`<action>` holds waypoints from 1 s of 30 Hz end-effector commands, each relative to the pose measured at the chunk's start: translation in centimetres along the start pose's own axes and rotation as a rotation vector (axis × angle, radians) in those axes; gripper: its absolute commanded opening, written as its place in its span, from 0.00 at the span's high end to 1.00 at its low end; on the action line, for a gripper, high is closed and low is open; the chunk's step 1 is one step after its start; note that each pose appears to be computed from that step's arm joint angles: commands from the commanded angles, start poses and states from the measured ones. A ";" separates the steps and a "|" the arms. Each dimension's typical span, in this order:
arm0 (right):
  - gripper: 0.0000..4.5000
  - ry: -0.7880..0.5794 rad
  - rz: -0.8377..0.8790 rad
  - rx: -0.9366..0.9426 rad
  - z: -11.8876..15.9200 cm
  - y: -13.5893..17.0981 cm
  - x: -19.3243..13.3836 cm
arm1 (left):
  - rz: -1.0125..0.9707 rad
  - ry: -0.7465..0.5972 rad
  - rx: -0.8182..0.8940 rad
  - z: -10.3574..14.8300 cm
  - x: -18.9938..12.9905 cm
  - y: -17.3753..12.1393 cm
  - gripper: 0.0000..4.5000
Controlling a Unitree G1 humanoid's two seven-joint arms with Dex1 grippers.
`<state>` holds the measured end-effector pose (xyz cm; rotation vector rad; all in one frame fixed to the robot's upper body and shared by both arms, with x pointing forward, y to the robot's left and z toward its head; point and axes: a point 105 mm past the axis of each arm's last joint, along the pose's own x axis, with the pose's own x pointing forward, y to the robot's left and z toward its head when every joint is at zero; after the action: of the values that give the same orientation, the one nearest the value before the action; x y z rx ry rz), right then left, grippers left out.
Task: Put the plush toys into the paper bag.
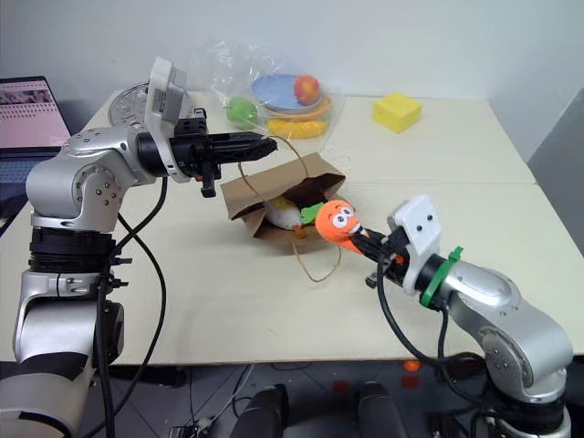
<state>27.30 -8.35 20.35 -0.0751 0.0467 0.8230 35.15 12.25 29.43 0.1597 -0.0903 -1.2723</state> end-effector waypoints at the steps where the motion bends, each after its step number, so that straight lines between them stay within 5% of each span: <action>1: 1.00 0.013 -0.050 0.009 -0.3 -0.5 1.2 | -0.013 -0.024 0.055 1.4 0.4 -0.3 1.00; 8: 1.00 0.047 -0.191 -0.015 -1.4 -2.8 4.5 | -0.017 -0.021 0.052 1.5 0.1 -0.6 1.00; 30: 1.00 -0.031 -0.219 0.045 -1.0 -4.4 13.2 | -0.082 -0.006 0.041 1.3 0.1 -2.0 1.00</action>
<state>38.78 -1.51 17.51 -0.0411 0.0859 0.6334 33.85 11.47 29.40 0.1676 -0.0797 -1.3320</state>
